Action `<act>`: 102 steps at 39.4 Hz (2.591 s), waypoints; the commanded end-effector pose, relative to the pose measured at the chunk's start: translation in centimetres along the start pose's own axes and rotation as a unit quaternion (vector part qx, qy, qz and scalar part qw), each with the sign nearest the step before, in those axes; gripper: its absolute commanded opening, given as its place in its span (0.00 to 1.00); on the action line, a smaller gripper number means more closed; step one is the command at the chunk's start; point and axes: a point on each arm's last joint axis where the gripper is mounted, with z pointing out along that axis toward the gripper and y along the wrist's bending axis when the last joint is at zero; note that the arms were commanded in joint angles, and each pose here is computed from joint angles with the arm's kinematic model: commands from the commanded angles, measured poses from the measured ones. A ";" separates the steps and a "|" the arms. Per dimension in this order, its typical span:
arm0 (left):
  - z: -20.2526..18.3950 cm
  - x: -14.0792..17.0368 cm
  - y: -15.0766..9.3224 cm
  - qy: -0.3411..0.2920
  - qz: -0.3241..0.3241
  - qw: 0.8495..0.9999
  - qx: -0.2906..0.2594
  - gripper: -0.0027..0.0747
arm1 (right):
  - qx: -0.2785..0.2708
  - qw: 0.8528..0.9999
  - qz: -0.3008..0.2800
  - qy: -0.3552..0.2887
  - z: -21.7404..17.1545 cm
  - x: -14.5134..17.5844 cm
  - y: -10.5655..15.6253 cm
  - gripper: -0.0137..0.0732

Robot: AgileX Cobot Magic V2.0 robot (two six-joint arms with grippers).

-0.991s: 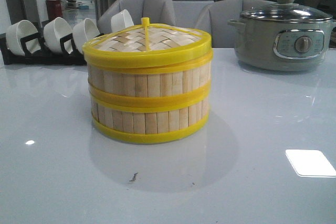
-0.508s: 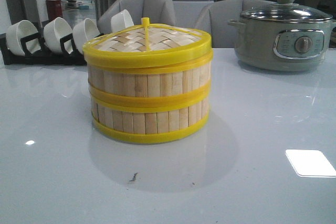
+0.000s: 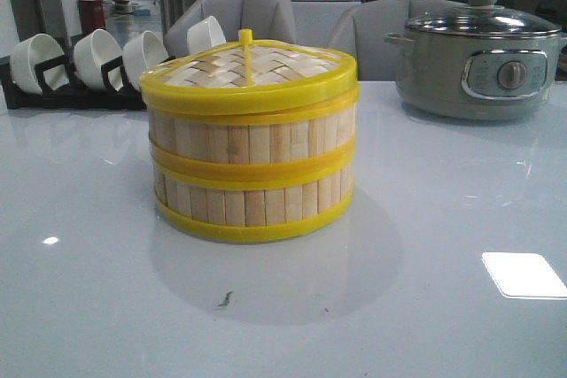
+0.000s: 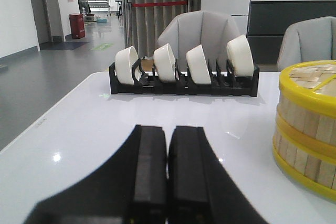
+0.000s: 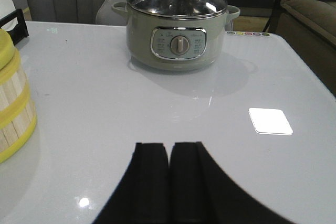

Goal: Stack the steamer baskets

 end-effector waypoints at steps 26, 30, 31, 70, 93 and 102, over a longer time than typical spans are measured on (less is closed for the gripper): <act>-0.2 -0.7 -0.1 -0.044 -0.001 0.999 0.004 0.14 | 0.004 0.998 -0.005 -0.058 -0.2 -1.8 -0.1 0.19; -0.2 -0.7 -0.1 -0.044 -0.001 0.999 0.004 0.14 | 0.004 0.998 -0.005 -0.058 -0.2 -1.8 -0.1 0.19; -0.2 -0.7 -0.1 -0.044 -0.001 0.999 0.004 0.14 | 0.004 0.998 -0.005 -0.058 -0.2 -1.8 -0.1 0.19; -0.2 -0.7 -0.1 -0.044 -0.001 0.999 0.004 0.14 | 0.004 0.997 -0.003 -0.076 -1.6 6.6 -0.1 0.19; -0.2 -0.7 -0.1 -0.044 -0.001 0.999 0.004 0.14 | 0.004 0.997 -0.003 -0.076 -1.6 6.6 -0.1 0.19; -0.2 -0.7 -0.1 -0.044 -0.001 0.999 0.004 0.14 | 0.004 0.997 -0.003 -0.077 -1.6 6.6 -0.1 0.19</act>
